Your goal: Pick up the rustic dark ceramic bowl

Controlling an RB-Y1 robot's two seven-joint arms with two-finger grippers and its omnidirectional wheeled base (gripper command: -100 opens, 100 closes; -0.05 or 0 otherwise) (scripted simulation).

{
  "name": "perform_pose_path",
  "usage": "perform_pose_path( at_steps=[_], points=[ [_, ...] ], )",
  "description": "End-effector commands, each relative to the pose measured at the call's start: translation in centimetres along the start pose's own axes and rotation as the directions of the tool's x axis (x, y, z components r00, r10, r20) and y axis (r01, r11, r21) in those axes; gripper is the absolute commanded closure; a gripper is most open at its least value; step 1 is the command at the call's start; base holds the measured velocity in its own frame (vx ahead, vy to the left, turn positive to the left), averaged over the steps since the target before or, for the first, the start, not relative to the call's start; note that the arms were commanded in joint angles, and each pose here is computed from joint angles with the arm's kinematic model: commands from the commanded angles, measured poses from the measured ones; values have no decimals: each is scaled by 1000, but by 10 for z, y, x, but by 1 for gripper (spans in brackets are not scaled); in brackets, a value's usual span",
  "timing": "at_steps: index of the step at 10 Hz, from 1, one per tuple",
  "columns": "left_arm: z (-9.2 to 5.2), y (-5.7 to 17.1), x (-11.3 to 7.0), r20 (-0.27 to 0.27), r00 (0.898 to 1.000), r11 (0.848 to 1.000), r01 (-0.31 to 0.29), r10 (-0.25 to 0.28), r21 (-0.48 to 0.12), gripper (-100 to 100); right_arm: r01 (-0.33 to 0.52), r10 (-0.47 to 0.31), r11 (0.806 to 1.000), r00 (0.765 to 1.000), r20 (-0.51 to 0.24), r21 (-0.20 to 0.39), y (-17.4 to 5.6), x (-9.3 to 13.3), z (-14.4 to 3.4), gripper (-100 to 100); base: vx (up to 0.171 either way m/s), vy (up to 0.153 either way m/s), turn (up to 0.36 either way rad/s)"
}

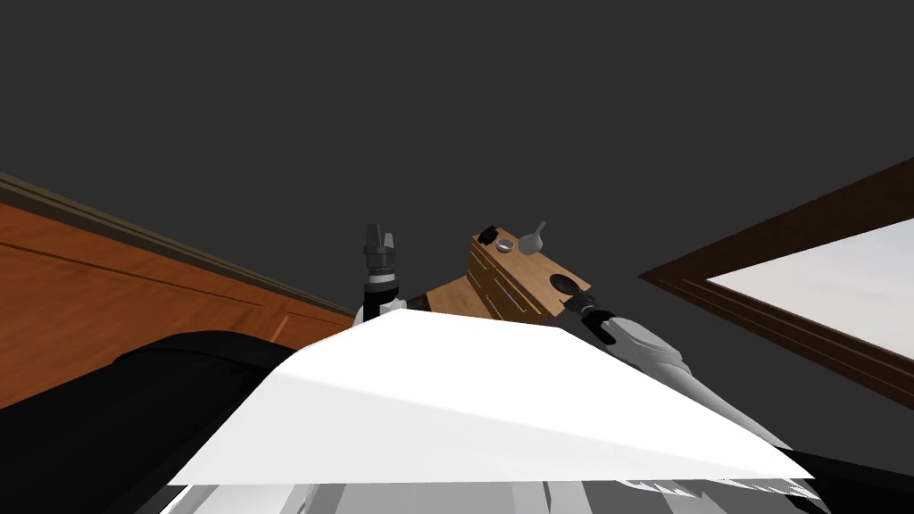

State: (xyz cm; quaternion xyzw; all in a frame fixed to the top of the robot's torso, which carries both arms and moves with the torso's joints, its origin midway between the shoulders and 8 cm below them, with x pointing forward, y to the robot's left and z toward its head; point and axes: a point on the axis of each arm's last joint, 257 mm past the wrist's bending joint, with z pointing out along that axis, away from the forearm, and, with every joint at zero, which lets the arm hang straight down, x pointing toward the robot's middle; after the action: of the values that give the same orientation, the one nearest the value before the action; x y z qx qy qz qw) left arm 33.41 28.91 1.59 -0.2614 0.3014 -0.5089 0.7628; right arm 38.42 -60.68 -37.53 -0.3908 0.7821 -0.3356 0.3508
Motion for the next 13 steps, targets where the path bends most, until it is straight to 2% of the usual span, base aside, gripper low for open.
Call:
perform_pose_path(
  at_steps=[1,2,3,5,6,7,10,12,13],
  points=[
    [0,0,0,0,1000,1000,0,0,0,0,46,-46,999,998,-41,1,-2,15,-1,-100,52,-8,91],
    [0,0,0,0,1000,1000,0,0,0,0,66,-66,998,996,-60,-2,-1,24,-2,-100,66,-1,90],
    [0,0,0,0,1000,1000,0,0,0,0,94,-96,995,991,-94,-27,13,41,-6,-100,68,1,90],
    [0,0,0,0,1000,1000,0,0,0,0,89,-91,996,992,-88,-25,11,40,-5,-100,44,15,10],
    [0,0,0,0,1000,1000,0,0,0,0,91,-93,996,992,-90,-25,12,41,-5,0,0,0,0],
    [0,0,0,0,1000,1000,0,0,0,0,68,-71,997,991,-109,-29,15,43,2,-100,-25,-22,109],
    [0,0,0,0,1000,1000,0,0,0,0,41,-45,999,989,-144,-31,17,45,15,-100,-56,-34,133],
    [0,0,0,0,1000,1000,0,0,0,0,29,-34,999,988,-150,-31,17,48,15,-100,-32,-31,70],
    [0,0,0,0,1000,1000,0,0,0,0,13,-18,1000,985,-171,-29,17,50,21,-100,-39,-21,62]
  ],
)
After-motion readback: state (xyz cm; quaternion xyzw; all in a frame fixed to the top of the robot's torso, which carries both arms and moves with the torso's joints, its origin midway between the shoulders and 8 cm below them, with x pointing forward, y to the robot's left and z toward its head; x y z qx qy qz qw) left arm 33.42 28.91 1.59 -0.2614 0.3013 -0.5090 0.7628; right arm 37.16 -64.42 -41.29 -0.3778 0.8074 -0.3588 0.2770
